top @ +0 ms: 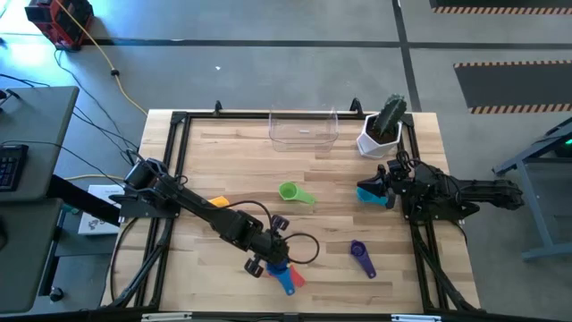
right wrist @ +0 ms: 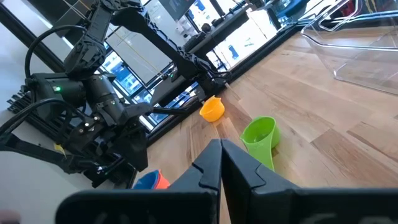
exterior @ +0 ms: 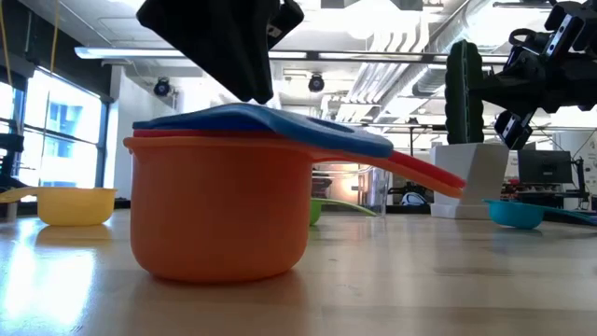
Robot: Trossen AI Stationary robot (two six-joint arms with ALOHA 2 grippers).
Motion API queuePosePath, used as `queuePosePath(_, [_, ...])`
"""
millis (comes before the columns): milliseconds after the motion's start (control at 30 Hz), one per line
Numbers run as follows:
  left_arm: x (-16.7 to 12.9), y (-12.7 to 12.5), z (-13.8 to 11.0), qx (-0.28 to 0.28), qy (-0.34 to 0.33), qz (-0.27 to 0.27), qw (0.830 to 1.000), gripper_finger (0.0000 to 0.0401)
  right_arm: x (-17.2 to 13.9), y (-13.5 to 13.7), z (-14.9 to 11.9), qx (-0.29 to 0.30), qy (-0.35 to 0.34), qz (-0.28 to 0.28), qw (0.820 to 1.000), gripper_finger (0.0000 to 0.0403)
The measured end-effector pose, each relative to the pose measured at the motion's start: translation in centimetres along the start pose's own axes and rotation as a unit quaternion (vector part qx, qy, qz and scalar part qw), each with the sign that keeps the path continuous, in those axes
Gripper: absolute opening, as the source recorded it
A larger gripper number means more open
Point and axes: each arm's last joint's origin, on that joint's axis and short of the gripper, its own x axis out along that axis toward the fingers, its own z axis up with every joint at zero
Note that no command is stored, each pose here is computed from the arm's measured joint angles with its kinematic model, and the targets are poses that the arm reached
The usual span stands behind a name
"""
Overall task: Nest measuring cups in basket
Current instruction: Stack the blue measuring cup on top of the red measuring cup
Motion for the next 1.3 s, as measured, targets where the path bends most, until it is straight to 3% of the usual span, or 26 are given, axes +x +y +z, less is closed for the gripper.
queuePosePath(300, [-1.3, 0.1, 0.4, -0.058, -0.012, 0.001, 0.998, 0.0063, 0.0, 0.0, 0.0, 0.002, 0.000, 0.000, 1.000, 0.0000])
queuePosePath(500, [-3.9, -0.7, 2.8, -0.141, -0.060, -0.035, 0.988, 0.0063, 0.0, 0.0, 0.1, -0.001, -0.007, -0.007, 1.000, 0.0000])
queuePosePath(867, [-4.7, -5.5, 2.9, -0.163, -0.055, -0.093, 0.981, 0.0062, 0.0, 0.0, 0.1, 0.016, -0.010, -0.005, 1.000, 0.0000])
queuePosePath(1300, [-4.9, -8.6, 2.4, -0.156, -0.040, -0.090, 0.983, 0.0062, 0.0, 0.0, 0.1, 0.024, -0.014, -0.008, 1.000, 0.0000])
